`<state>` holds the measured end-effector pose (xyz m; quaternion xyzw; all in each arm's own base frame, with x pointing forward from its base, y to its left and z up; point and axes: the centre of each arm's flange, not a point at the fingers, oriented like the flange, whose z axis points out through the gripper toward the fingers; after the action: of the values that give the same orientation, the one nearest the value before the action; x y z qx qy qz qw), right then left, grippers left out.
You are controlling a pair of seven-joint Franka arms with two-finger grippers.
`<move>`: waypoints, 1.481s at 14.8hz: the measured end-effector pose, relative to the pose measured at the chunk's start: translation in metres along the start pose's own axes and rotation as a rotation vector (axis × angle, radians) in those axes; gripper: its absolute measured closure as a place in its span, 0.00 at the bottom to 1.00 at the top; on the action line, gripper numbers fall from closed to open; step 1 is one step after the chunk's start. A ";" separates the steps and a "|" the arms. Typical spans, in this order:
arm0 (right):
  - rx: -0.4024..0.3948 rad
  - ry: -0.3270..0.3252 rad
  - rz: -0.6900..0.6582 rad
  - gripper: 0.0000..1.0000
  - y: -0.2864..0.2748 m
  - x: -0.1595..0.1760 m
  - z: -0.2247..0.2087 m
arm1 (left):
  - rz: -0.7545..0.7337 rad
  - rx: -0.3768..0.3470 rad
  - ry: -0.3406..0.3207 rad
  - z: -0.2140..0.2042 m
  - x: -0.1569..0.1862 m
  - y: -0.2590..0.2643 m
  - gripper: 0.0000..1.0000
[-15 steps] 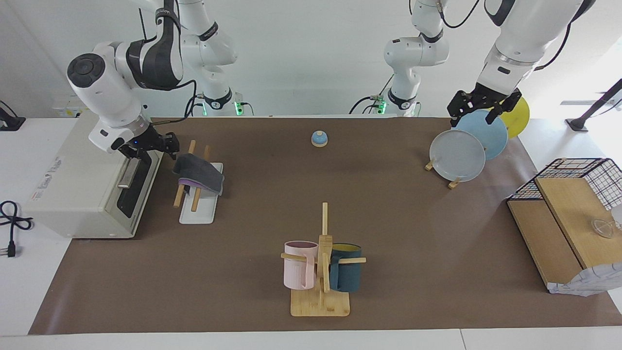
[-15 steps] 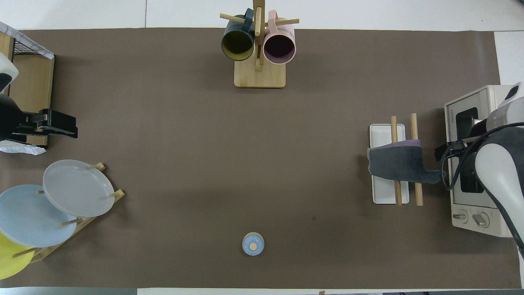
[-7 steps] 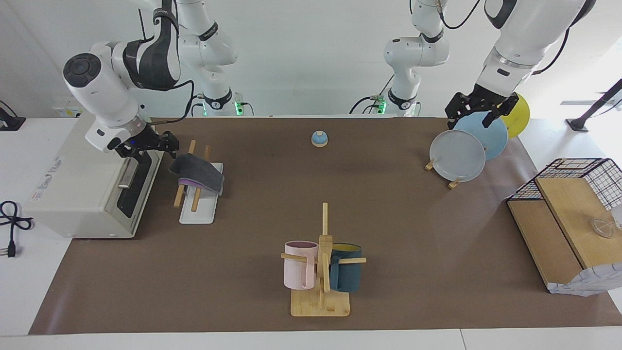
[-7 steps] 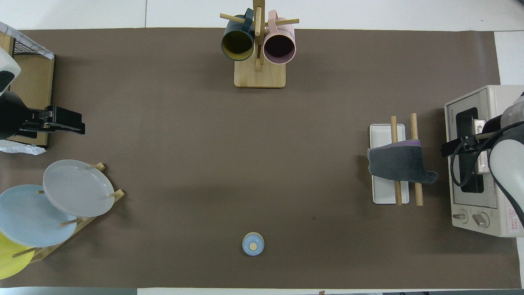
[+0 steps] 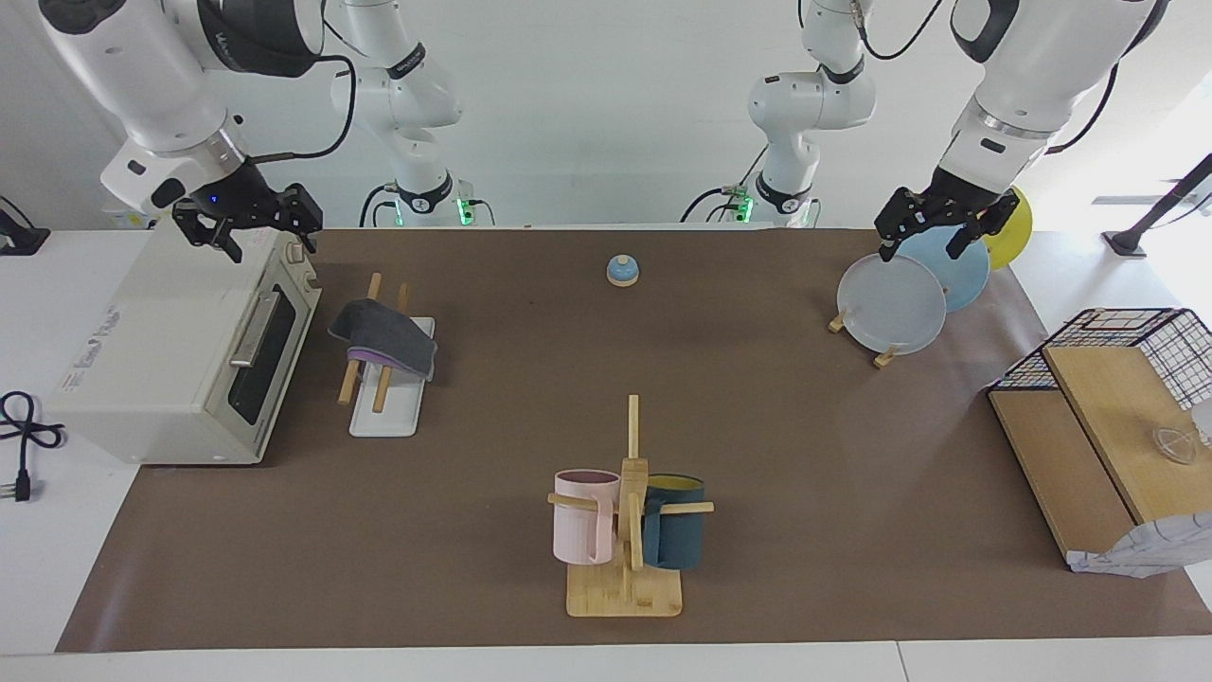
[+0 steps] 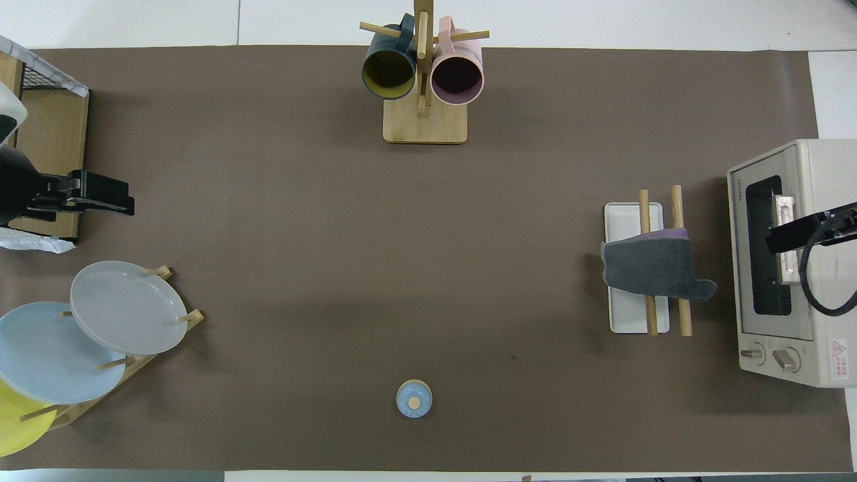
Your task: Fold towel and hang on rack
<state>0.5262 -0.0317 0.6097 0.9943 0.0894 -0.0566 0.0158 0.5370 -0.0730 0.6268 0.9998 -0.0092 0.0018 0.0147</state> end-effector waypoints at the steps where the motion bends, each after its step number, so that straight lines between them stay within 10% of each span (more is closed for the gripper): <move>1: -0.004 -0.002 0.007 0.00 -0.005 0.002 0.000 | -0.001 0.000 -0.008 0.005 0.002 -0.002 0.00; 22: 0.009 -0.041 0.142 0.00 -0.005 0.023 -0.004 | -0.024 0.001 -0.012 0.008 0.004 -0.017 0.00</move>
<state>0.5483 -0.0223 0.6105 0.9968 0.0182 -0.0759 0.0171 0.5418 -0.0567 0.6187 0.9999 0.0027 -0.0047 0.0143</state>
